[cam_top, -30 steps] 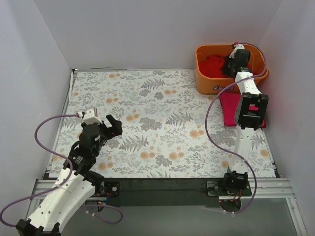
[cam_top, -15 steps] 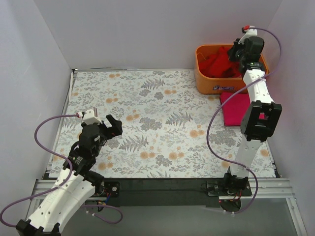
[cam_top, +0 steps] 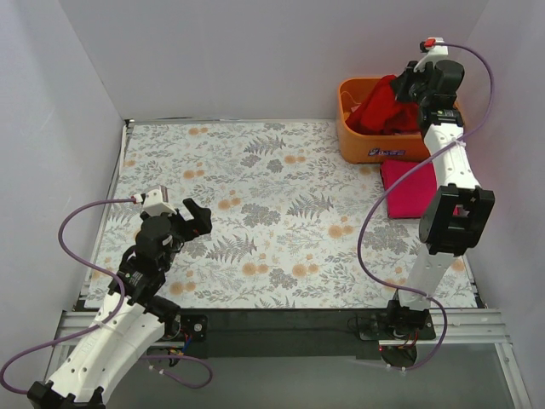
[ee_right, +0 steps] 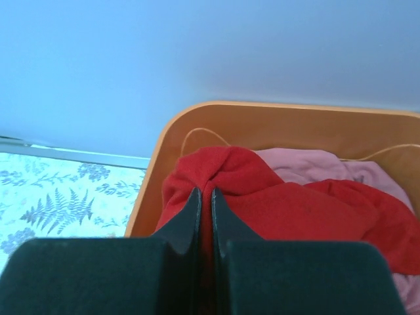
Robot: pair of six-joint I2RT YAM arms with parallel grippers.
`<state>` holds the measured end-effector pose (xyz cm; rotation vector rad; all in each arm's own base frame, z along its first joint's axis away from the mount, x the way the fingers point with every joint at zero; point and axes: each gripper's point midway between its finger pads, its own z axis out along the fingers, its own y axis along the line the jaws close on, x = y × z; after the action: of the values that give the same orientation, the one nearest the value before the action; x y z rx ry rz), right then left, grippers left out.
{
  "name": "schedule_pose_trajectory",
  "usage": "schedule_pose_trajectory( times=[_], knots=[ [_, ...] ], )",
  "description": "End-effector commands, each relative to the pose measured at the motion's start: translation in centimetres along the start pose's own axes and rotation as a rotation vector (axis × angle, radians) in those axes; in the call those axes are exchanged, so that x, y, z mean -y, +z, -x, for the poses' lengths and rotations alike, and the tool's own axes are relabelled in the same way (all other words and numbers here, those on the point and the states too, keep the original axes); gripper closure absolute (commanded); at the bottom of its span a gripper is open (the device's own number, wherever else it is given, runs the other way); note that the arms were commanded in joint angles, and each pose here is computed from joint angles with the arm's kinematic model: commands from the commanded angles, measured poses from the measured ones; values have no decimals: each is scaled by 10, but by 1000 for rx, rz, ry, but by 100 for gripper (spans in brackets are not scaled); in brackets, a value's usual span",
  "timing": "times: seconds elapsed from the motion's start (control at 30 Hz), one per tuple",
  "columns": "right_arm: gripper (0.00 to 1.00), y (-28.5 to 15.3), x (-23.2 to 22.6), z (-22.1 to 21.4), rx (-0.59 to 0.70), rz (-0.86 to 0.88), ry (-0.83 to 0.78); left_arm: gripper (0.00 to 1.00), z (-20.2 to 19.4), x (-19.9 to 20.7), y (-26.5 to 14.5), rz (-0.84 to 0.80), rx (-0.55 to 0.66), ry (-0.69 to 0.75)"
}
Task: Fold and stack the t-shirts
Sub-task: Grab the tshirt from the pile, then move the tshirt to the center of the board
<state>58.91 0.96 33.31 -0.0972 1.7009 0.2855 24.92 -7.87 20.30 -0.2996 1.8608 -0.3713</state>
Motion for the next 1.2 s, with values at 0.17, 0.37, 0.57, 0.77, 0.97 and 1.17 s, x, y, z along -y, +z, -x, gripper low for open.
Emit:
schedule_pose_trajectory(
  times=[0.17,0.37,0.57,0.77,0.97,1.17],
  knots=[
    [99,-76,-97,135,266,237,-87,5,2,1,-1,-7,8,15],
    [99,-136,-199,156,293,517,-75,5,5,1,-2,-12,19,16],
    [99,-166,-313,135,262,860,-50,5,8,1,-4,-13,36,12],
    [99,-176,-378,123,236,1071,-47,5,13,0,-8,-13,58,0],
    [99,-158,-360,-26,-72,1043,-14,5,15,-3,-11,-2,71,-16],
    [74,-186,-286,-188,-416,759,48,5,6,-1,-8,-10,33,-22]
  ],
)
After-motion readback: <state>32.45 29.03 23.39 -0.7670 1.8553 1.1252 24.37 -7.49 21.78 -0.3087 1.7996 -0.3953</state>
